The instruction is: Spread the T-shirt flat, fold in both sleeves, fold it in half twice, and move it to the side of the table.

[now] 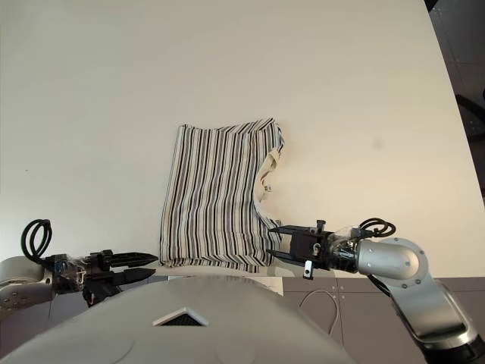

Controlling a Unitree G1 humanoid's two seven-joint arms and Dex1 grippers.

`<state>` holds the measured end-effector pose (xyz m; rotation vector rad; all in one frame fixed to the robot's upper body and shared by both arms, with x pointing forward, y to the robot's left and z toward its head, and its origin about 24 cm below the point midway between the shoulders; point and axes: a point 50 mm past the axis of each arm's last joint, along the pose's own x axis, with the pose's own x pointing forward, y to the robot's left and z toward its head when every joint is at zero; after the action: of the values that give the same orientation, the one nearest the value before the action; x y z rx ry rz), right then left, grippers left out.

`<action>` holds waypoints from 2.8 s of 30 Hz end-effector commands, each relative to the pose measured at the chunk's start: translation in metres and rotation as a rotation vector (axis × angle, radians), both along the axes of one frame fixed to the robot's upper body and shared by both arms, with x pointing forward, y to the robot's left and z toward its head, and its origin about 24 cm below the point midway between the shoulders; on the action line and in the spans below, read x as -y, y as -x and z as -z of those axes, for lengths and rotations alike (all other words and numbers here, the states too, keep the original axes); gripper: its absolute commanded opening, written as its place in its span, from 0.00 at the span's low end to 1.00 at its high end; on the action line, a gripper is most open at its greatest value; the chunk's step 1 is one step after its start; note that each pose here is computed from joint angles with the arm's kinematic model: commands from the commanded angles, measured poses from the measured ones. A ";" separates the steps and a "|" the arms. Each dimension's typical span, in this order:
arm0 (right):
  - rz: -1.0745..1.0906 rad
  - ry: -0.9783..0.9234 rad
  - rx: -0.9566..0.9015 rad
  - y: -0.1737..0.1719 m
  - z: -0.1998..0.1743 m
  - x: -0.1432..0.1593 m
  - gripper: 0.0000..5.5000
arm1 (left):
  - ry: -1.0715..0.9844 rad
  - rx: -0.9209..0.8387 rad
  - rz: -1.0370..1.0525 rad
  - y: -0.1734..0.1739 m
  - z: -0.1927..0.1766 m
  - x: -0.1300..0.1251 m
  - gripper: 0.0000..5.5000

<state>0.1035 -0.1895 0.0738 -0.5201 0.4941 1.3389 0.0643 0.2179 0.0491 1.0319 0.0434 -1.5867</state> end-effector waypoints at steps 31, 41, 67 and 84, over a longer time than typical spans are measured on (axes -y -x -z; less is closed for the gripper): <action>-0.222 0.045 0.164 0.016 -0.014 0.001 0.36 | -0.019 -0.044 -0.114 -0.001 0.031 0.005 0.06; -0.283 0.066 0.254 0.038 0.021 -0.022 0.36 | -0.018 -0.043 -0.050 -0.020 0.020 0.001 0.02; -0.460 0.050 0.276 0.041 0.053 -0.065 0.36 | -0.039 -0.058 0.046 -0.034 0.009 -0.006 0.02; -0.546 -0.037 0.192 0.077 0.051 -0.064 0.36 | -0.051 -0.060 0.053 -0.039 0.010 -0.009 0.02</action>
<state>0.0944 -0.1349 0.0357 -0.9064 0.0832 1.4445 0.1015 0.2216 0.0395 1.0085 0.0707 -1.6646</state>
